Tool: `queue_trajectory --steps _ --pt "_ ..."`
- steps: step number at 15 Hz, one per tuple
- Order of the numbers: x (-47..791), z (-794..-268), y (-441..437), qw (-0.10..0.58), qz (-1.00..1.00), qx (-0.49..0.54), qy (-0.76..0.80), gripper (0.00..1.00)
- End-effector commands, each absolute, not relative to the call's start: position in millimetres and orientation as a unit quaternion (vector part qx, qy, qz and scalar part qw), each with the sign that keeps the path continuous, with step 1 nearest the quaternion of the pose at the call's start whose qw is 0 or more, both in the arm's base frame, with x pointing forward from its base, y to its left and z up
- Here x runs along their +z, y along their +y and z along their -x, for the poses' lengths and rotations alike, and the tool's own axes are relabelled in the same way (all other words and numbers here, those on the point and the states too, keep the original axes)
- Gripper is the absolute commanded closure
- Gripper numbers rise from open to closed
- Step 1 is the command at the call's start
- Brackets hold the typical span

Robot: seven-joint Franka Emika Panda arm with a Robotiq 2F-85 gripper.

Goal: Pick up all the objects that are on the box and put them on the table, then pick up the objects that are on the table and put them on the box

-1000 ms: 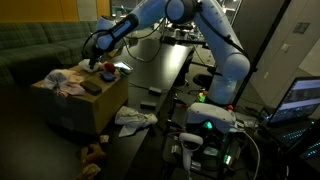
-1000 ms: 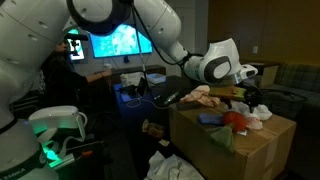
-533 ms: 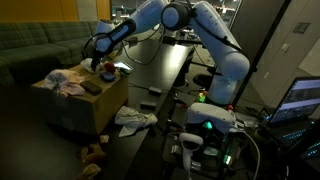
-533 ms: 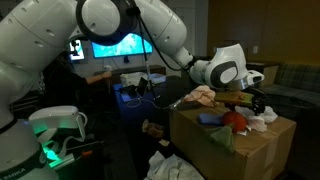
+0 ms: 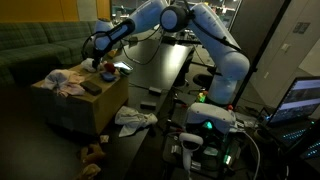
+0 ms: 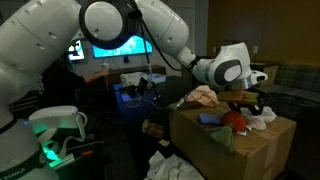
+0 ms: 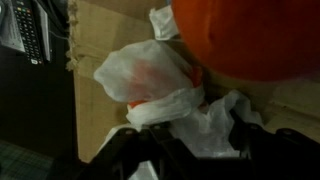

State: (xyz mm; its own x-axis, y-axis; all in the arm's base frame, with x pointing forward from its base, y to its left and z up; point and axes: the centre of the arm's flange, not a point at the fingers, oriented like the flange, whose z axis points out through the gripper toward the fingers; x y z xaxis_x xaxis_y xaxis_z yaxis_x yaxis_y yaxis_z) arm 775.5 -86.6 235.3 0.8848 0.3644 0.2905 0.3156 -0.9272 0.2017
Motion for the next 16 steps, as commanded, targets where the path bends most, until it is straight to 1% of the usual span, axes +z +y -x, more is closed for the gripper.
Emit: queue_trajectory --steps 1,4,5,7,8,10,11,12,16 --pt "242.9 -782.8 -91.8 0.072 -0.965 0.163 0.193 0.75" --pt "259.7 -774.8 -88.1 0.068 -0.961 0.177 0.202 0.96" --pt "267.1 -771.6 -85.1 0.067 -0.959 0.184 0.204 0.99" --pt "285.1 -766.4 -78.1 0.064 -0.954 0.203 0.210 1.00" --pt "296.2 -763.2 -74.1 0.067 -0.950 0.217 0.213 0.97" --pt "317.1 -758.5 -69.6 0.075 -0.943 0.241 0.216 1.00" --pt "330.0 -755.9 -69.7 0.078 -0.941 0.252 0.214 0.98" --pt "340.6 -751.8 -70.8 0.083 -0.938 0.262 0.212 0.98" --pt "378.3 -719.0 -87.1 0.094 -0.939 0.268 0.196 0.98"
